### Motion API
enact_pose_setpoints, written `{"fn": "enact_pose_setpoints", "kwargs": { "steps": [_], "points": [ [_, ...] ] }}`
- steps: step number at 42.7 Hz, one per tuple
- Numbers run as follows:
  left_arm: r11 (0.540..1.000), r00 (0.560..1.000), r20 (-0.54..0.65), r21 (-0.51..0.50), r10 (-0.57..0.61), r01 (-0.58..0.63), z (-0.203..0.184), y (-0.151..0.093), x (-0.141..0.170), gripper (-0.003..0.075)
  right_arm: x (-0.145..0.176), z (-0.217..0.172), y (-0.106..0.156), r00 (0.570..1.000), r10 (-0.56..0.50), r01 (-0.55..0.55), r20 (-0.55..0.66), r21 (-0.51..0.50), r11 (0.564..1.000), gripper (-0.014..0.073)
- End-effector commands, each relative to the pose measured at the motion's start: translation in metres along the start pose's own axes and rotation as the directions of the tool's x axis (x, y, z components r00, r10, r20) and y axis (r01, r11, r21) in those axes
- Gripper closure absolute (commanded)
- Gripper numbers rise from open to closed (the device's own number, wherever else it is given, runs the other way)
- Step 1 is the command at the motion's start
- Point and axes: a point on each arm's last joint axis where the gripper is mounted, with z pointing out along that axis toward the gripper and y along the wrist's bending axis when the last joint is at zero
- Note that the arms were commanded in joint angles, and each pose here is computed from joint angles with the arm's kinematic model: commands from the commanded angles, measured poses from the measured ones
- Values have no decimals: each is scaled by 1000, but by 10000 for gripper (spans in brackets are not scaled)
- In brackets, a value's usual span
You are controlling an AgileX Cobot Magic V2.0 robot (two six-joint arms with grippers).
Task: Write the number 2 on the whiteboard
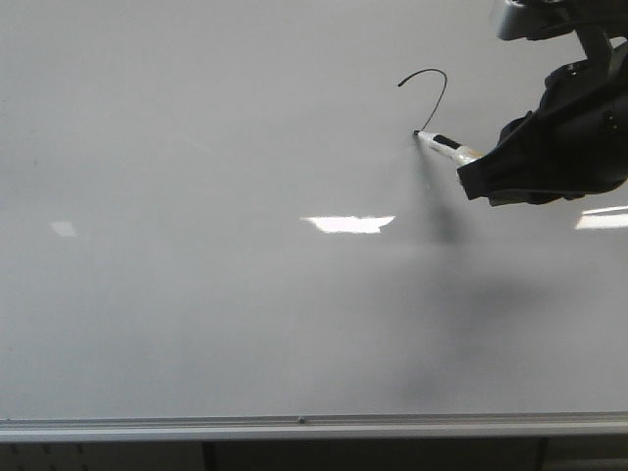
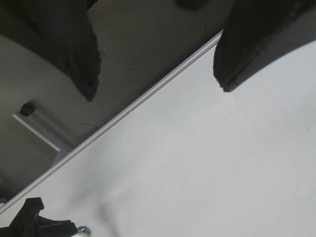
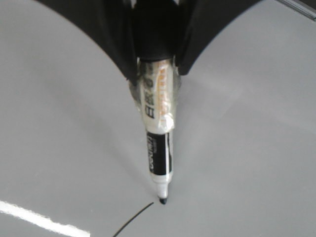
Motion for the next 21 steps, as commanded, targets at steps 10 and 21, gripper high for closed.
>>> {"fn": "enact_pose_setpoints", "kwargs": {
  "steps": [10, 21],
  "points": [
    [1000, 994, 103, -10, -18, 19, -7, 1, -12, 241, -20, -5, -8, 995, -1, -3, 102, 39, 999, 664],
    [1000, 994, 103, -10, -18, 19, -7, 1, -12, 241, -10, -5, -38, 998, 57, -60, 28, 115, 992, 664]
  ]
}}
